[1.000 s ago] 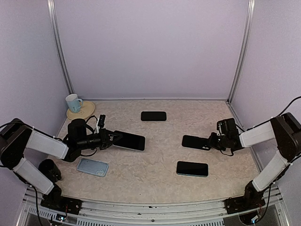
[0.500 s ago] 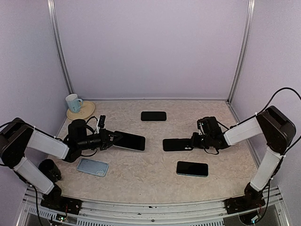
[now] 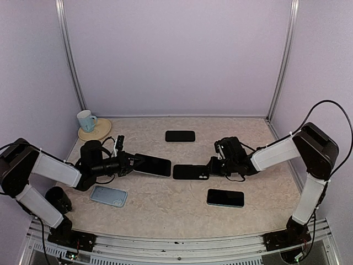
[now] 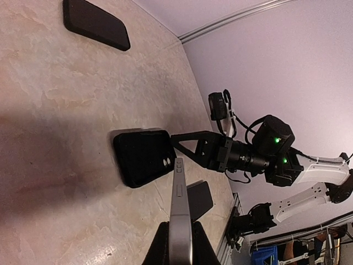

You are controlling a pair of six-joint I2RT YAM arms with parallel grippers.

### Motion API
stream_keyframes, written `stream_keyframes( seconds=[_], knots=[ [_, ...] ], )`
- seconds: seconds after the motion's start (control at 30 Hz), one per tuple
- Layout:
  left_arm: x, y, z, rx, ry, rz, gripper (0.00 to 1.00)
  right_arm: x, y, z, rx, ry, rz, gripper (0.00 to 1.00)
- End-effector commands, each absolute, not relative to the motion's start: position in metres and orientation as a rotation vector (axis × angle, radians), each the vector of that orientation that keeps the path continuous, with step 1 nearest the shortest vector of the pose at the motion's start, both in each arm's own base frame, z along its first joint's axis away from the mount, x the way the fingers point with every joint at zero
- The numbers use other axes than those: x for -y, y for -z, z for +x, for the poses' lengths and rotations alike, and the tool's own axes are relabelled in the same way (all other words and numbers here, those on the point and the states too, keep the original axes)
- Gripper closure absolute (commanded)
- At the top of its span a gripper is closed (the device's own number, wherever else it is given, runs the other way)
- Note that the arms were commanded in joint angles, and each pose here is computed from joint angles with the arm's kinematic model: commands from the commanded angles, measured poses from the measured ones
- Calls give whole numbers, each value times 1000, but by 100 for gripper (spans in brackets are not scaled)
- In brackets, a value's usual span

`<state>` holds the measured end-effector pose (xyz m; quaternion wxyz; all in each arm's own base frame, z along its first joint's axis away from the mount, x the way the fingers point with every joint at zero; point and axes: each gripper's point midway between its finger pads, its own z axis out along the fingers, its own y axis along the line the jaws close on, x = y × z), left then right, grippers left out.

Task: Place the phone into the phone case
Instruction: Move the phone case to the center of the board.

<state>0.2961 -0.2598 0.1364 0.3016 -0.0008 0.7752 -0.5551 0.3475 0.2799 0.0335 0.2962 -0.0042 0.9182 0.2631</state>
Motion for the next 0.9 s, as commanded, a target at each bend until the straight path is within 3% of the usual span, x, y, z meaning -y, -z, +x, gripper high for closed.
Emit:
stream_keyframes(
  seconds=[0.0,0.4,0.57,0.67,0.77,0.83,0.87],
  knots=[
    [262,-151,298,-1986,1486,10,100,-308,-36,342,-2453,-767,-67,81],
    [270,-142,301,-2014,1486,-23,100,-349,-36,325,-2453,-938,-181,75],
    [278,-142,302,-2022,1488,-31,100,-352,-52,325,-2413,-952,-213,67],
    [281,-142,303,-2024,1475,-44,100,-344,-68,331,-2373,-865,-250,51],
    [283,-142,307,-2026,1464,-58,100,-332,-86,340,-2315,-732,-315,27],
    [285,-142,310,-2024,1464,-68,100,-320,-98,347,-2270,-619,-344,5],
    [286,-143,311,-2024,1466,-67,100,-313,-106,351,-2238,-564,-361,1]
  ],
)
